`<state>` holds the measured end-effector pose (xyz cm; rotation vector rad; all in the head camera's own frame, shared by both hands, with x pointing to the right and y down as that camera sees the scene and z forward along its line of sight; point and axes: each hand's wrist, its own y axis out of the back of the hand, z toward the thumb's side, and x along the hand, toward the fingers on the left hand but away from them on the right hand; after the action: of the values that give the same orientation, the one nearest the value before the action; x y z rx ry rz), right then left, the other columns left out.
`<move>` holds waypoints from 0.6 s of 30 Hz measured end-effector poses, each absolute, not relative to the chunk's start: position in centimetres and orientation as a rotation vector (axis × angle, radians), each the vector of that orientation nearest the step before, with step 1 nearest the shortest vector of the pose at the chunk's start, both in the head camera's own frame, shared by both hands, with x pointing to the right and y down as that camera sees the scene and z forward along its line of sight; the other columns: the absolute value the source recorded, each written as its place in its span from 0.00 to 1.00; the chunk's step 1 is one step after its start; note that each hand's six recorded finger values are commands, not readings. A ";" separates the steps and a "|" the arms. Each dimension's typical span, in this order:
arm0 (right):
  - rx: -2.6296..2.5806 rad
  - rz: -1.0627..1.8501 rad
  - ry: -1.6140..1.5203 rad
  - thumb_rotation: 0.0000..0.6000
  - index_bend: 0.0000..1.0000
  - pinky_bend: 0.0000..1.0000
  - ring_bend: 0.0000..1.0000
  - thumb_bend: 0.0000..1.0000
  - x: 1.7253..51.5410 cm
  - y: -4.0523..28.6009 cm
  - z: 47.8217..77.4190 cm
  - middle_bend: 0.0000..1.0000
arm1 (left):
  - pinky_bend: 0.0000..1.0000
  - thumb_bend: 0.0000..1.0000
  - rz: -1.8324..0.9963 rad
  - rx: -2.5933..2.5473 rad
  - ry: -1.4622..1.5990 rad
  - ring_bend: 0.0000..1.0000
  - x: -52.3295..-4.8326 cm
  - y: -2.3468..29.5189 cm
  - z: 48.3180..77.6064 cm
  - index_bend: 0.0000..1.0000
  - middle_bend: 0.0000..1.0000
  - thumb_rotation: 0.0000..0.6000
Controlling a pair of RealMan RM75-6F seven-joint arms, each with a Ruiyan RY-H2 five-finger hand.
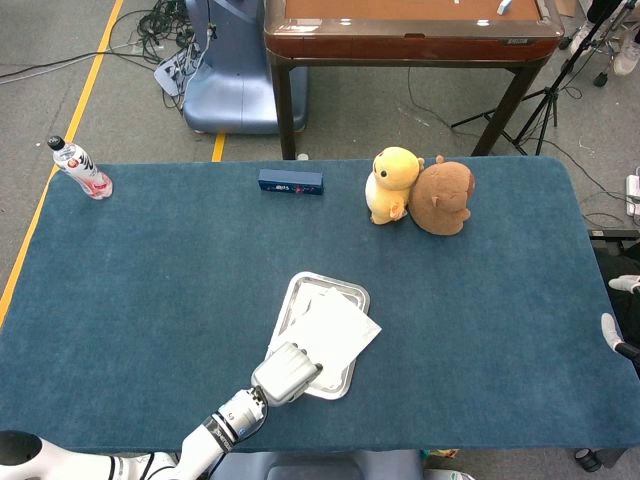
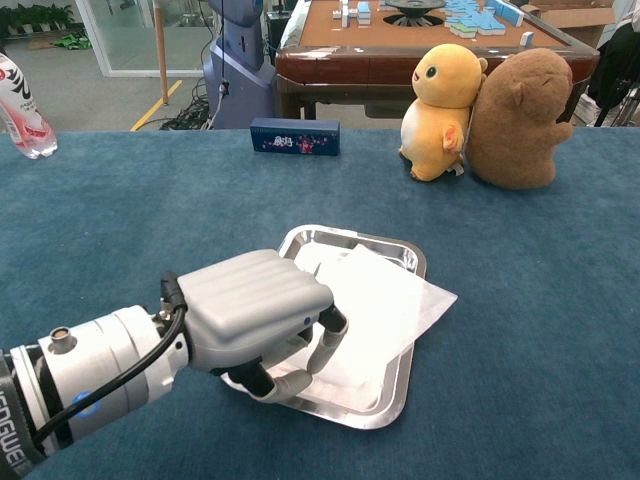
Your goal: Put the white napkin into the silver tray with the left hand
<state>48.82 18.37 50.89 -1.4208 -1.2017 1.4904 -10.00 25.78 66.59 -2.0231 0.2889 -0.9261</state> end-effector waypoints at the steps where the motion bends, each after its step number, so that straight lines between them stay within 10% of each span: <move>1: -1.421 1.490 -1.201 1.00 0.33 0.30 0.16 0.39 48.8 18.4 50.9 0.31 | 0.63 0.64 -0.932 -2.019 0.286 0.61 -10.0 25.8 66.6 0.61 0.89 1.00; 18: -1.419 1.492 -1.203 1.00 0.33 0.30 0.16 0.39 48.9 18.4 50.9 0.31 | 0.64 0.72 -1.061 -1.934 0.312 0.63 -9.7 25.9 66.6 0.62 0.91 1.00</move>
<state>48.86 18.37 50.89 -1.4194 -1.2031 1.4921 -9.74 25.86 66.57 -1.9336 0.3117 -1.0610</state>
